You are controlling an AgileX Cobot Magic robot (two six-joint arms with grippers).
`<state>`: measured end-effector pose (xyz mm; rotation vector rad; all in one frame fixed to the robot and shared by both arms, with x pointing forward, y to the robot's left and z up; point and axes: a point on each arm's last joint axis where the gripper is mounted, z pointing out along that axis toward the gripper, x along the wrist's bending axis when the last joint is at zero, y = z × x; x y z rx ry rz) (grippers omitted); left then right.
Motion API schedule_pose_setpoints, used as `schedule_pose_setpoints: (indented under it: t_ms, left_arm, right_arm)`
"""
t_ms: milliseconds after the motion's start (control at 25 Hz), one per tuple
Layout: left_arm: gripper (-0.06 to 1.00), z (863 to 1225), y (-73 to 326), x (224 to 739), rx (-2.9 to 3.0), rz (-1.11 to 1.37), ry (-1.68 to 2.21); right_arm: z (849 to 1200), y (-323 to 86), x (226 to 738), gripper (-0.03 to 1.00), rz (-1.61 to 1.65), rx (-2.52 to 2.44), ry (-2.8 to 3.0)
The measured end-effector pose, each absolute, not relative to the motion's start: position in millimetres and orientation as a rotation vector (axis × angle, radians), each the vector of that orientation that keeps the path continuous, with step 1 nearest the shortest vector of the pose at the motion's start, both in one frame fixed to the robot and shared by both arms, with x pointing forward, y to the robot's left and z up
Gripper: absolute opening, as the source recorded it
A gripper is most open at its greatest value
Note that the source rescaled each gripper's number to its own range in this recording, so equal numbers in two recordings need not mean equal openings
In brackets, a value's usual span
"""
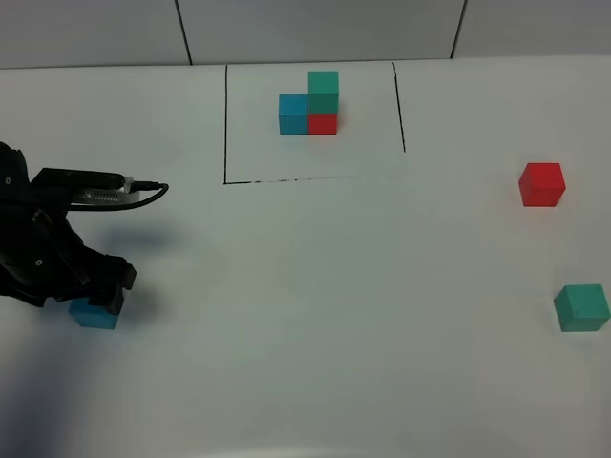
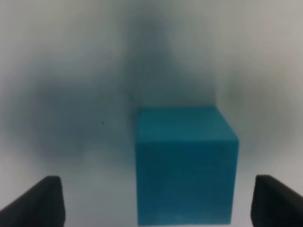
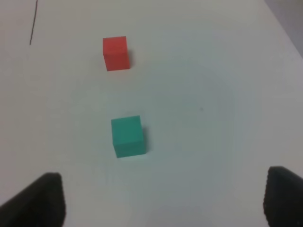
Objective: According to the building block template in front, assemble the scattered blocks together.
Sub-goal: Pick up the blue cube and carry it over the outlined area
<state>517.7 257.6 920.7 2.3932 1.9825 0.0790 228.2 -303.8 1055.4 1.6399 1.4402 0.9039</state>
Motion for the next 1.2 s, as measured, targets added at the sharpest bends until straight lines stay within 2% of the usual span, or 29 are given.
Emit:
schedule_pose_setpoints:
  t_ms: [200, 560, 640, 680, 720, 800, 840, 1200]
  left_arm:
    - [0.76, 917, 257, 520, 2.428, 0.093, 1.925]
    - [0.75, 886, 256, 523, 2.475, 0.004, 1.951]
    - [0.68, 885, 256, 524, 2.476, 0.005, 1.950]
    - [0.60, 885, 256, 524, 2.480, 0.007, 1.948]
    - [0.49, 885, 256, 525, 2.483, 0.011, 1.945]
    - [0.19, 885, 256, 526, 2.480, 0.014, 1.944]
    - [0.00, 885, 256, 526, 2.477, 0.017, 1.943]
    - [0.02, 892, 252, 534, 2.554, 0.020, 1.831]
  right_arm:
    - [1055, -304, 228, 0.72, 0.906, 1.640, 1.441]
    - [1055, -304, 228, 0.72, 0.907, 1.641, 1.441]
    - [1055, -304, 228, 0.72, 0.908, 1.641, 1.441]
    - [1055, -304, 228, 0.72, 0.908, 1.641, 1.441]
    - [1055, -304, 228, 0.72, 0.908, 1.641, 1.441]
    - [1055, -304, 228, 0.72, 0.908, 1.641, 1.441]
    - [1055, -304, 228, 0.72, 0.908, 1.641, 1.441]
    - [1055, -304, 228, 0.72, 0.908, 1.641, 1.442]
